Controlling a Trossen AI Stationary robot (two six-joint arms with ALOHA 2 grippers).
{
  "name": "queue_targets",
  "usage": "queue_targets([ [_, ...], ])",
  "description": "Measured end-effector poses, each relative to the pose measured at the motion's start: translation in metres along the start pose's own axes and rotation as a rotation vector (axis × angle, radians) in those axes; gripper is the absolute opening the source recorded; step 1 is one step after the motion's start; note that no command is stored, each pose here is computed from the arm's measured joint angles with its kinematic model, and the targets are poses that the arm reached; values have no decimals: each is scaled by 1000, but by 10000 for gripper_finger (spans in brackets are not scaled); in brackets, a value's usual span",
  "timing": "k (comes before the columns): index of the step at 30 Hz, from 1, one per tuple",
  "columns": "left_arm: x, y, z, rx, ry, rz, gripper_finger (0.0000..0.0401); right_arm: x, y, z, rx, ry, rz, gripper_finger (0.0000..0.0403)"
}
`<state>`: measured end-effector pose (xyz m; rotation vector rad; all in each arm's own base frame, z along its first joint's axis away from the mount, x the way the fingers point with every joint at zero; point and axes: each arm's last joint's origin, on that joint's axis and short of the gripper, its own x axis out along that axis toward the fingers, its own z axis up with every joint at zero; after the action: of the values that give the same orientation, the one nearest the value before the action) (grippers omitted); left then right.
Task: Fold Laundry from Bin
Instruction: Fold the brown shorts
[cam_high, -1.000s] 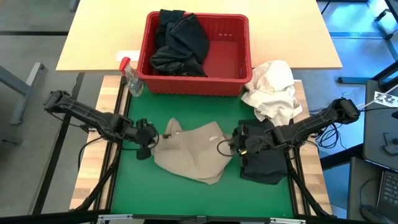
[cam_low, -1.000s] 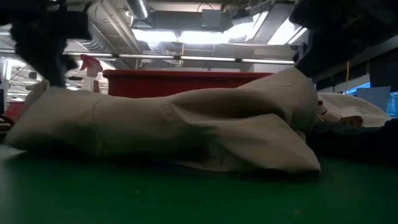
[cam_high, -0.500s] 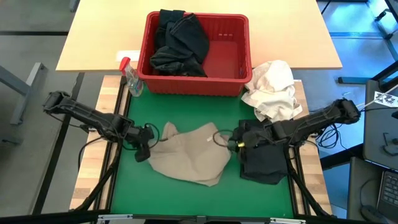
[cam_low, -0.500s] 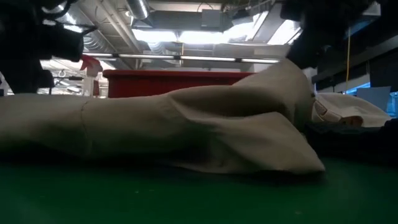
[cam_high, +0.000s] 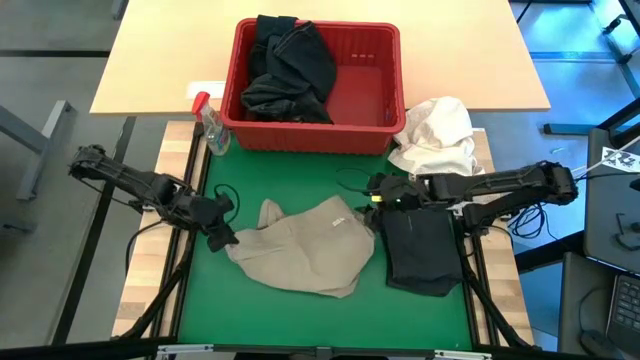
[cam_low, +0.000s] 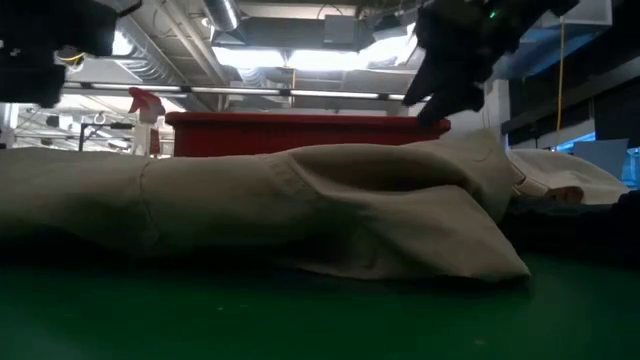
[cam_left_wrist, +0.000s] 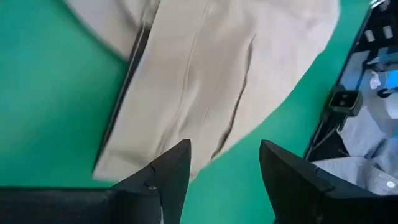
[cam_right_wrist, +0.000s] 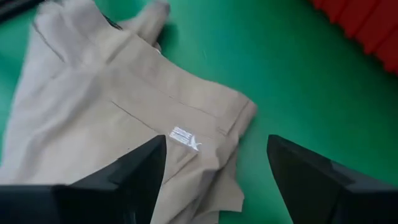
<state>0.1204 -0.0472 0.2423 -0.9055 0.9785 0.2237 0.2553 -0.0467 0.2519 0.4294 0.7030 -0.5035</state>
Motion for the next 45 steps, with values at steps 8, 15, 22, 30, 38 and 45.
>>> queue_targets([
  [8, 18, 10, -28, -119, 186, 51, 185, 50, -9, -9, -3, 138, -24, 280],
  [15, 35, 25, -44, -184, 228, 111, 185, 88, -11, -17, 17, 214, 60, 279],
  [22, 51, 30, -50, -177, 192, 44, 185, 106, -16, -24, 2, 252, 40, 279],
  [30, 64, 42, -51, -157, 13, 42, 185, 112, -16, -25, -17, 238, 46, 279],
  [38, 64, 39, -46, -98, -182, 22, 179, 112, -15, -24, -37, 229, 54, 279],
  [45, 63, 41, -41, -45, -332, 58, 120, 112, -15, -24, -55, 231, 56, 279],
])
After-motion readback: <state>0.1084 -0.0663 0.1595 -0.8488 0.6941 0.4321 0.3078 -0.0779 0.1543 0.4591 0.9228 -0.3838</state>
